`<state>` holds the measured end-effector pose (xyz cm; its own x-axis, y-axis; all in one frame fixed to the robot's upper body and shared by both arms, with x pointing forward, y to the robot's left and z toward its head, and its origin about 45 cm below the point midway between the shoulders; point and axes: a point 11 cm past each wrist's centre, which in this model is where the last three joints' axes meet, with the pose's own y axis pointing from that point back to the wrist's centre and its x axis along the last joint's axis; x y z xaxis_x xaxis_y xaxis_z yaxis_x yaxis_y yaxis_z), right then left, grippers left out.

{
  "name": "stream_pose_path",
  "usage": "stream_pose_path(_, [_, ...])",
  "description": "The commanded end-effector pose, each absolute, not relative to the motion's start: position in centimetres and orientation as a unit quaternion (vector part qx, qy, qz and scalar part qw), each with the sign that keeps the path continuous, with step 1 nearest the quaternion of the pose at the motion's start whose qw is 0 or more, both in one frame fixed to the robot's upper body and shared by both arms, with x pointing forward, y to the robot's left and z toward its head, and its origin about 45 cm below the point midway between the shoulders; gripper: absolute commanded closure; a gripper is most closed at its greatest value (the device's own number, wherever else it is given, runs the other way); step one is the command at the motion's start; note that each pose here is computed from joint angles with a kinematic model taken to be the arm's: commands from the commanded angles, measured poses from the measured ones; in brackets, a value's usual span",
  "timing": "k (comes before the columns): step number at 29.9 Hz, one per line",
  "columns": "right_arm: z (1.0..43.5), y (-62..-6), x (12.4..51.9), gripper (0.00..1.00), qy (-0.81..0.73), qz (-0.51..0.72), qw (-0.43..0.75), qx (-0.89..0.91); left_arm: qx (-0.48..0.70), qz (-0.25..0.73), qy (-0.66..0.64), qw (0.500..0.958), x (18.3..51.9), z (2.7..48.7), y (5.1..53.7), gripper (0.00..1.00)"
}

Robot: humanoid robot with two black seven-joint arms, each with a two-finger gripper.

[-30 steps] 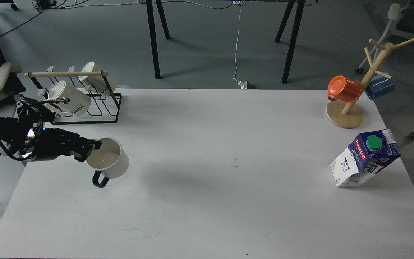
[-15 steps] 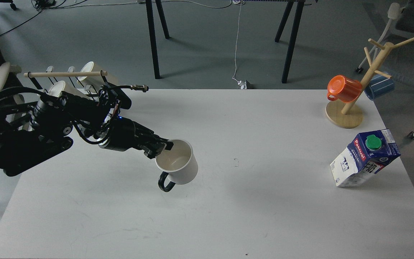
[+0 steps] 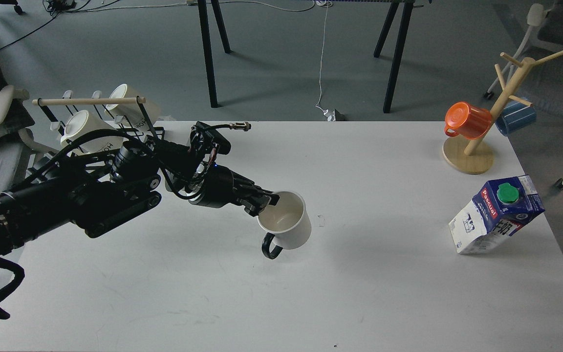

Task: Place cup and milk with both arms
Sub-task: 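Carry the white mug with the left gripper toward the table center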

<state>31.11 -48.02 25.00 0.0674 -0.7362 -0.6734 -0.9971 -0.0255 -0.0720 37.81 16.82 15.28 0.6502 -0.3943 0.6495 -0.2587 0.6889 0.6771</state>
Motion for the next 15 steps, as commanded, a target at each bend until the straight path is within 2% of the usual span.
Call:
stream_pose_path(1, [25.0, -48.0, 31.1, 0.02, 0.641, 0.236, 0.276, -0.677, 0.391, -0.042, -0.414, 0.821, 37.6, 14.7, 16.4, 0.95])
stream_pose_path(15, [24.9, -48.1, 31.0, 0.02, 0.643, 0.236, 0.273, -0.676, 0.396, -0.033, -0.396, 0.828, 37.4, 13.0, 16.5, 0.90])
